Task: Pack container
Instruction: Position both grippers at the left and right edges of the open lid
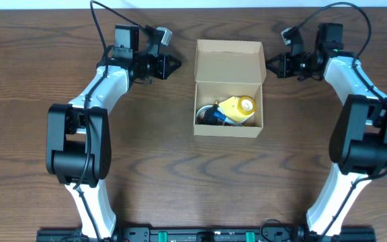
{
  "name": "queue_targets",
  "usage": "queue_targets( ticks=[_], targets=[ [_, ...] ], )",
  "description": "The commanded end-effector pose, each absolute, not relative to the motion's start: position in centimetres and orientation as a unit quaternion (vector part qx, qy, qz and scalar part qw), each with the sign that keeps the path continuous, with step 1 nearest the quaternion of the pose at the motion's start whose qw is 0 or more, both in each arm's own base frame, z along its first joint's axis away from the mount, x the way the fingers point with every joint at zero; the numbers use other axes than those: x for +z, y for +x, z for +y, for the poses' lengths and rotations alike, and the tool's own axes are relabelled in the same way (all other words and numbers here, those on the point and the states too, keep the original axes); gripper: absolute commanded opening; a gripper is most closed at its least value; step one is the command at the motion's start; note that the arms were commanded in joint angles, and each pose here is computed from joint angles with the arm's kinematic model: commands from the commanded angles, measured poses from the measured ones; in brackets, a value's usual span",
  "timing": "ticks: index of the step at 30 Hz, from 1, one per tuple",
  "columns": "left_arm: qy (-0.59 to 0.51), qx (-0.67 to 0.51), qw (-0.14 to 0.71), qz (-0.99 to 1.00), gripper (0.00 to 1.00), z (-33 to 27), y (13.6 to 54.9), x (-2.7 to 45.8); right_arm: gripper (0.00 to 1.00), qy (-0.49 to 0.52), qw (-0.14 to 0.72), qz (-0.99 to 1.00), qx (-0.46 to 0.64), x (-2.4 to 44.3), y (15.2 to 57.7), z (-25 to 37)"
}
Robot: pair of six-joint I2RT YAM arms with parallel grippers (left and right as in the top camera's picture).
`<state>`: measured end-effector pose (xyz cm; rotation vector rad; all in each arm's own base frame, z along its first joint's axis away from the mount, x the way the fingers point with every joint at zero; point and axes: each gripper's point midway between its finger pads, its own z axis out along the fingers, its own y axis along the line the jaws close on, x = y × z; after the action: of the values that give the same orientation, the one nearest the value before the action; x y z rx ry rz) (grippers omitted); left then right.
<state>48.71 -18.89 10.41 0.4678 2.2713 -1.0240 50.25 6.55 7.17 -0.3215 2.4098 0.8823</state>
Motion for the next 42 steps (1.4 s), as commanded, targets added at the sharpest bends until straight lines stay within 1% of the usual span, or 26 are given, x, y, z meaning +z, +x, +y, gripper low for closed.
queue_targets(
  ticks=[1,9,15,19,22,26,36,39,42],
  targets=[
    [0.168,-0.430,0.281,0.841,0.06,-19.7,48.7,10.4,0.01,-0.111,0.279,0.891,0.340,7.9,50.8,7.4],
    [0.158,-0.492,0.240,0.822,0.06,-20.9,47.9,8.4,0.01,-0.106,0.275,0.892,0.342,7.8,50.7,7.4],
    [0.159,-0.495,0.240,0.820,0.06,-21.0,47.9,8.3,0.01,-0.098,0.271,0.900,0.328,7.2,50.8,7.0],
    [0.159,-0.495,0.240,0.820,0.06,-21.0,48.0,8.3,0.01,-0.091,0.253,0.908,0.320,5.6,50.5,7.1],
    [0.159,-0.495,0.240,0.820,0.06,-21.0,48.0,8.3,0.01,-0.087,0.233,0.906,0.344,3.9,50.1,8.0],
    [0.159,-0.495,0.239,0.820,0.06,-21.0,48.0,8.2,0.01,-0.094,0.228,0.894,0.373,2.9,50.1,9.2],
    [0.168,-0.548,0.238,0.784,0.06,-21.7,48.1,9.1,0.01,-0.101,0.240,0.880,0.398,3.3,50.7,10.4],
    [0.160,-0.550,0.230,0.787,0.06,-21.7,48.4,8.4,0.01,-0.103,0.243,0.876,0.404,3.6,50.8,10.6],
    [0.139,-0.546,0.214,0.798,0.06,-21.6,48.6,6.5,0.01,-0.103,0.243,0.876,0.404,3.6,50.8,10.6]
  ],
)
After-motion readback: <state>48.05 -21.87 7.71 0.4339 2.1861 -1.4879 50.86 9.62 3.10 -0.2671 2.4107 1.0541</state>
